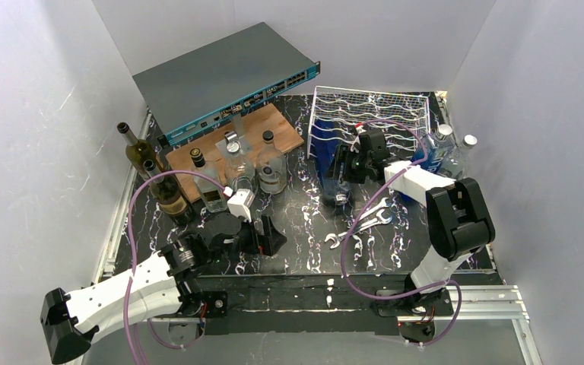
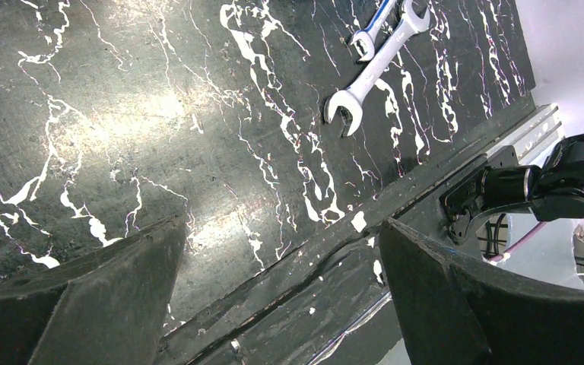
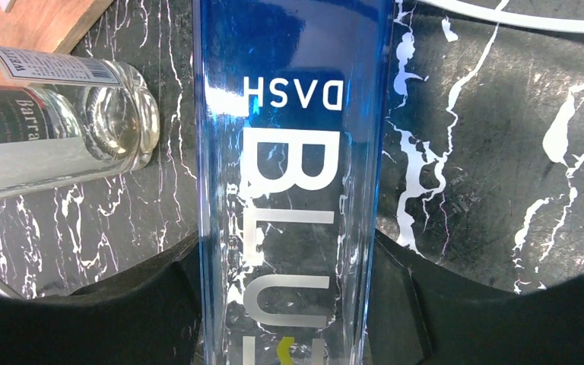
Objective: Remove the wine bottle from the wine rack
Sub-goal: Pick up the wine bottle from the wine rack.
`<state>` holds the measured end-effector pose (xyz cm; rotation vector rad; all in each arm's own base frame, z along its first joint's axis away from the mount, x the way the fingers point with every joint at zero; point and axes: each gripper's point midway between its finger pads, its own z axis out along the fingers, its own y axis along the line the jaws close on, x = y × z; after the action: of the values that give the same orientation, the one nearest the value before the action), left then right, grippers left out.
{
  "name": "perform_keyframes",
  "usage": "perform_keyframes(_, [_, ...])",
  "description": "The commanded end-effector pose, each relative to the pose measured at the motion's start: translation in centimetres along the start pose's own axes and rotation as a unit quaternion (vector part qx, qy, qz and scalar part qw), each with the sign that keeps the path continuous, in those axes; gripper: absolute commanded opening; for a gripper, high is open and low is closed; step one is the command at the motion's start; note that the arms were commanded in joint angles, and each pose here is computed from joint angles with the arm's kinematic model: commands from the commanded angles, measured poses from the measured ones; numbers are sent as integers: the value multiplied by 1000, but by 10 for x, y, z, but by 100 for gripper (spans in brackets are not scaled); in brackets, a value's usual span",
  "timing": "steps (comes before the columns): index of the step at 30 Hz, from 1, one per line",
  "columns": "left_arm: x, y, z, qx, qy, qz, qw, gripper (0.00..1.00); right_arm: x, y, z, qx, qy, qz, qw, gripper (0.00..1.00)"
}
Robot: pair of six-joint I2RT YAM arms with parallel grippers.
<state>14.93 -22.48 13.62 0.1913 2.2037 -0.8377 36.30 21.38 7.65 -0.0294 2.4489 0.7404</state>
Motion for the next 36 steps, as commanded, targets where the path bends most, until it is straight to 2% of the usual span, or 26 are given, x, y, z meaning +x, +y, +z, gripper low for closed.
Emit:
perform_keyframes(1, [-4,-5,0,6,-4,-2,1000,98,-11,1,-7,5,-24,-15,1000,1])
perform_keyframes(8, [-3,-6,2,8,-1,-3,1000,98,-13,15,-15,10,-36,-37,999,1])
perform_keyframes(18, [-3,-7,3,9,1,-6,1000,98,-24,21,-32,75,-66,-78,992,1])
perform_keyframes(36, [-4,-12,4,17,4,-7,1000,98,-14,34,-73,64,-47,-119,990,1])
